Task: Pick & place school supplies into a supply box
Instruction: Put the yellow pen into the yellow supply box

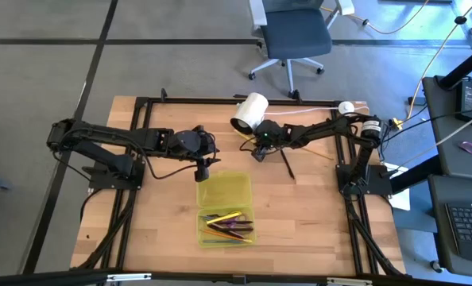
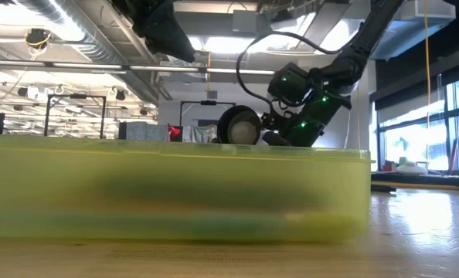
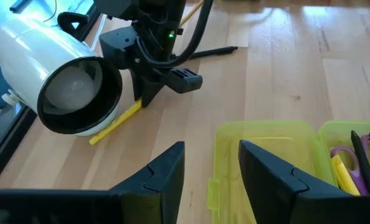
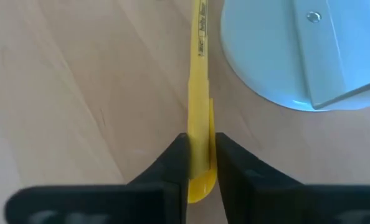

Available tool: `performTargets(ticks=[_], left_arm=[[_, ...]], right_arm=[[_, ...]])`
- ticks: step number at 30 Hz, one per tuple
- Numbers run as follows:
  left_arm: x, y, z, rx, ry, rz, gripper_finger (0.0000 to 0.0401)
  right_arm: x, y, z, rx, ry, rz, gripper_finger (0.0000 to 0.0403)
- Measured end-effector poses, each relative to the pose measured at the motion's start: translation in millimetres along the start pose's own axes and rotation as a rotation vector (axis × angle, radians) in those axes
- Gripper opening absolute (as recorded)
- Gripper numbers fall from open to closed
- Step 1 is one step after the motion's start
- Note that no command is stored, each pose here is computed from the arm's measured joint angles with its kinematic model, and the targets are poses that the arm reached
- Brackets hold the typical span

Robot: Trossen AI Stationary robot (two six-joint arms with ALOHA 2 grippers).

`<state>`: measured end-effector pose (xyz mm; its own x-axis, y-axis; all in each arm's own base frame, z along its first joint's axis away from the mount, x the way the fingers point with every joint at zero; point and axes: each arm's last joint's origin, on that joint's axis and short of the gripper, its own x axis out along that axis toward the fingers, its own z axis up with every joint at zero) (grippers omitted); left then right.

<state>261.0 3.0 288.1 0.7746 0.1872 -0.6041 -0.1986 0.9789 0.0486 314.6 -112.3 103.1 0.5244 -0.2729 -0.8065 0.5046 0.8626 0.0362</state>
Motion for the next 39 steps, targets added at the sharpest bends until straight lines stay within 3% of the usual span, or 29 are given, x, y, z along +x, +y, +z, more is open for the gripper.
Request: performTargets(ticks=[9, 16, 20, 28, 39], left_arm=[[0.0, 0.0, 0.0, -0.044, 0.000, 0.000, 0.0143], [-0.1, -0.7, -0.2, -0.091, 0.002, -0.008, 0.0143], [-0.1, -1.1, -0.3, -0.137, 0.006, -0.023, 0.0143], [-0.1, -1.1, -0.7, -0.167, 0.011, -0.031, 0.0144], [-0.1, -0.6, -0.2, -0.175, 0.003, -0.012, 0.0143]], right_arm=[[-13.8, 16.9, -3.4, -0.025, 0.030, 0.025, 0.0078], [-49.7, 40.8, -4.8, -0.089, 0.059, 0.102, 0.0071], [-76.9, 67.0, -8.7, -0.131, 0.040, 0.157, 0.0075], [-130.6, 136.8, -25.9, -0.138, -0.084, 0.389, 0.0077], [-141.6, 209.3, -66.0, -0.115, -0.189, 0.576, 0.0078]])
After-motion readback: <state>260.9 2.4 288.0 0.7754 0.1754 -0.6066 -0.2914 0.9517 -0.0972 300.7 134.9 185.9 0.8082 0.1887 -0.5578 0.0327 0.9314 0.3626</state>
